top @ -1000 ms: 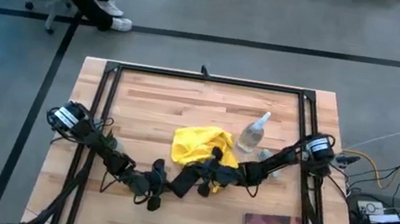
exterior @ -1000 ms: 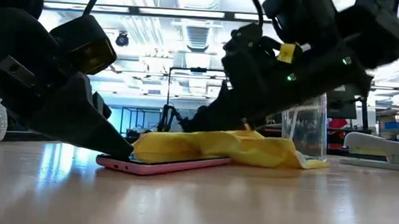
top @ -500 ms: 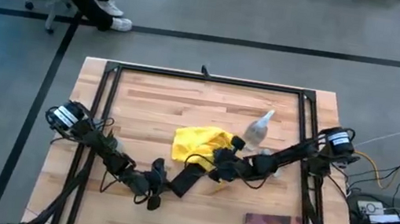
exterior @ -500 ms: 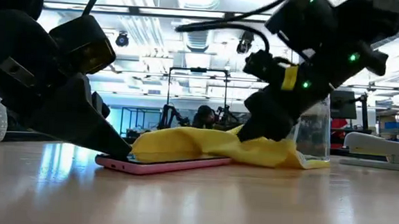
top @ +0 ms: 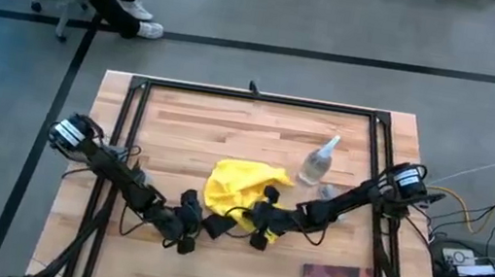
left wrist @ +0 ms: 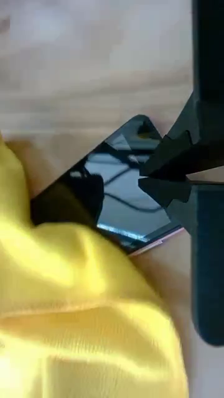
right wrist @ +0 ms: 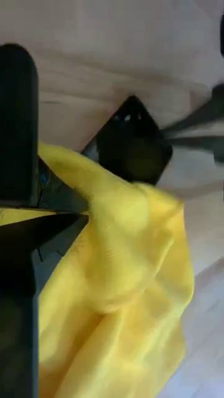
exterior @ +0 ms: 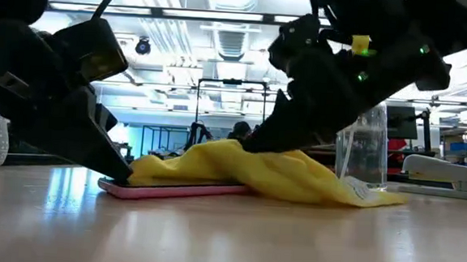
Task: Apply microfiber cloth
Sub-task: Wipe the front and back of the cellphone with the yellow microfiber cloth
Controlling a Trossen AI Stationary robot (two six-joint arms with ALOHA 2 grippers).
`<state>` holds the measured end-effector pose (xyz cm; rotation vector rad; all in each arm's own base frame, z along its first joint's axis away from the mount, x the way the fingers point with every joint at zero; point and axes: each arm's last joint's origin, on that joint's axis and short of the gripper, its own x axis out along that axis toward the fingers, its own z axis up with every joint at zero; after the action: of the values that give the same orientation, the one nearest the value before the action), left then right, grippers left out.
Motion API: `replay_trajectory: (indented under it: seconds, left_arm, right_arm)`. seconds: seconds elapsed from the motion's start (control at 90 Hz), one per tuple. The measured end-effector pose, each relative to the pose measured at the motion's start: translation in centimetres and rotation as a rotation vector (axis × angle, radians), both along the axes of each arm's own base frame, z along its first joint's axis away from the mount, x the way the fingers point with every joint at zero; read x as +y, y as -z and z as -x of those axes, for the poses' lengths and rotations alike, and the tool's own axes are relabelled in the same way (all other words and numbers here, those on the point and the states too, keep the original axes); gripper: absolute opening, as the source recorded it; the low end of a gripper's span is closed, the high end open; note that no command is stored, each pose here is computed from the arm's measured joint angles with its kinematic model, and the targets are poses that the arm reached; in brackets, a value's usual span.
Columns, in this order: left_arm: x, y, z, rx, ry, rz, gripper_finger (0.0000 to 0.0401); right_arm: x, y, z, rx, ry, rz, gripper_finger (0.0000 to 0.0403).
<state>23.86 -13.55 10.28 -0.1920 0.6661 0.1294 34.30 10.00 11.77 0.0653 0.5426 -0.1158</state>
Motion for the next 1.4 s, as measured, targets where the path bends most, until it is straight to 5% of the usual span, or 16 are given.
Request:
replay_trajectory:
  seconds: [0.367, 0.689, 1.244, 1.4]
  left_arm:
    - [0.0, -0.1, -0.2, -0.012, -0.025, -0.007, 0.0]
    - [0.0, 0.0, -0.3, -0.012, -0.024, -0.001, 0.0]
    - [-0.1, 0.2, 0.1, -0.01, -0.042, 0.01, 0.0]
    - [-0.1, 0.2, 0.1, -0.009, -0.046, 0.012, 0.0]
  right_arm:
    - [0.4, 2.8, -3.6, -0.014, 0.034, 0.002, 0.0]
    - [2.8, 3.3, -8.6, -0.056, -0.094, -0.026, 0.0]
    - [-1.2, 4.1, -4.1, 0.005, 0.272, 0.163, 0.0]
    - [-0.7, 4.1, -3.0, -0.048, 0.265, 0.151, 0.0]
